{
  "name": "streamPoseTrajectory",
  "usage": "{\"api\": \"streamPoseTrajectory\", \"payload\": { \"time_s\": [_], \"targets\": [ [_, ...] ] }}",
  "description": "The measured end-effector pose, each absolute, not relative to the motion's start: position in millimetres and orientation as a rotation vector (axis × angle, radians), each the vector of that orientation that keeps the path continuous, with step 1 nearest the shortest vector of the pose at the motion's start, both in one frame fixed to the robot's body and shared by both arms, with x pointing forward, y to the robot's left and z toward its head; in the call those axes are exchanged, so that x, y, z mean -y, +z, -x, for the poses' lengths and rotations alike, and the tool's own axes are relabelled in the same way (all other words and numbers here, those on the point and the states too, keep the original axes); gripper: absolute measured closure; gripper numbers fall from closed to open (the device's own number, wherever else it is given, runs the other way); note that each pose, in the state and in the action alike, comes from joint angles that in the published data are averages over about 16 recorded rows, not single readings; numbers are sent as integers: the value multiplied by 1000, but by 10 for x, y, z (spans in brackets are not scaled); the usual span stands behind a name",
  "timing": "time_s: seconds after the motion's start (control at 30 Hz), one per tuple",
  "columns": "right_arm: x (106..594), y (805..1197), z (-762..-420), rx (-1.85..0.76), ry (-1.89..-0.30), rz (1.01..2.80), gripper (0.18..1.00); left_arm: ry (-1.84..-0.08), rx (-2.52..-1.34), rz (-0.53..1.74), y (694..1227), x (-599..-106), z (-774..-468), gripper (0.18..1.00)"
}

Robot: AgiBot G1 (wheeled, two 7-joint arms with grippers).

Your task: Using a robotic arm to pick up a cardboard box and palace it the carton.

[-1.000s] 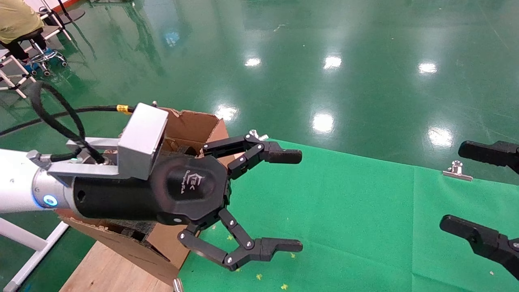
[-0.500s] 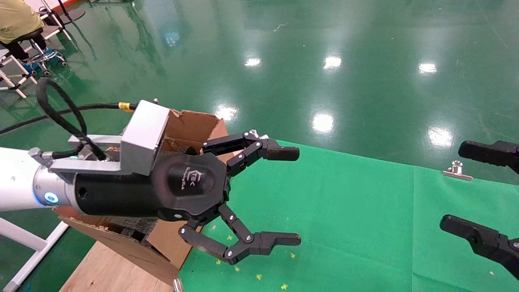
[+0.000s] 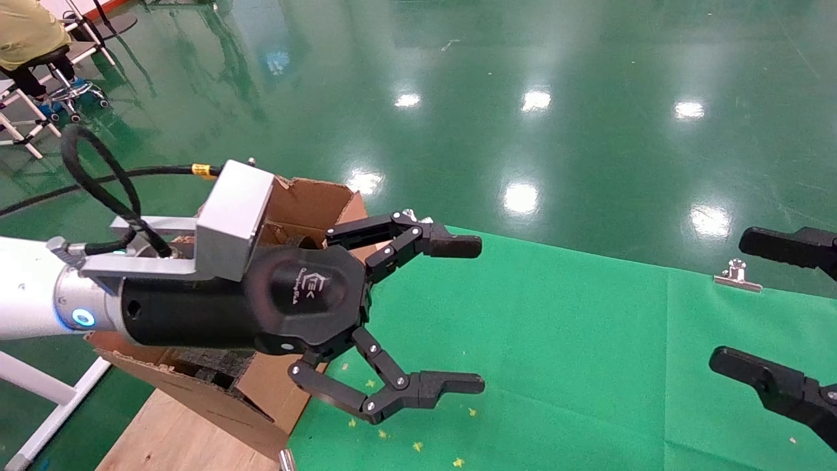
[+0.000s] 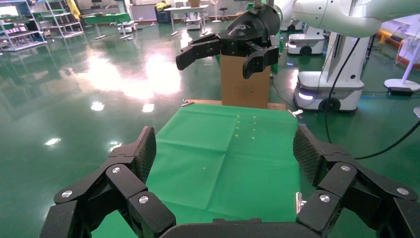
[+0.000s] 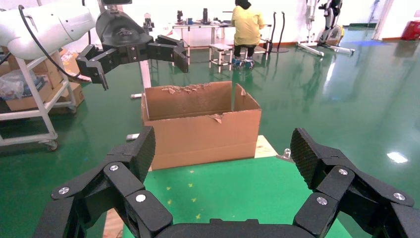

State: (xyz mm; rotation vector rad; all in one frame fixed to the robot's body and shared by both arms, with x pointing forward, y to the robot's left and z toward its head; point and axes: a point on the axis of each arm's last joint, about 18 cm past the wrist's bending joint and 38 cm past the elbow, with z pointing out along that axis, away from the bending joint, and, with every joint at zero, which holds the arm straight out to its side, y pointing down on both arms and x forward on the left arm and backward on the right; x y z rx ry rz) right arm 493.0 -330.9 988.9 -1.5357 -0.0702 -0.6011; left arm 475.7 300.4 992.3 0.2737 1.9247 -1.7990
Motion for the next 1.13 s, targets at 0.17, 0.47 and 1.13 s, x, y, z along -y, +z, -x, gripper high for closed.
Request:
{"api": "streamPoseTrajectory", "payload": {
  "time_s": [0.17,0.47,1.13],
  "targets": [
    [3309,9889,-4930,70,-601,1536,178,-1799,-1925,-273,9923,-3005,-4759,183],
    [3309,9889,-4930,70,-601,1536,178,-1799,-1925,-272,9924,-3007,-4761,183],
    [3309,9889,-4930,70,-601,1536,178,-1798,-1925,-270,9925,-3008,-4763,183]
  ]
}}
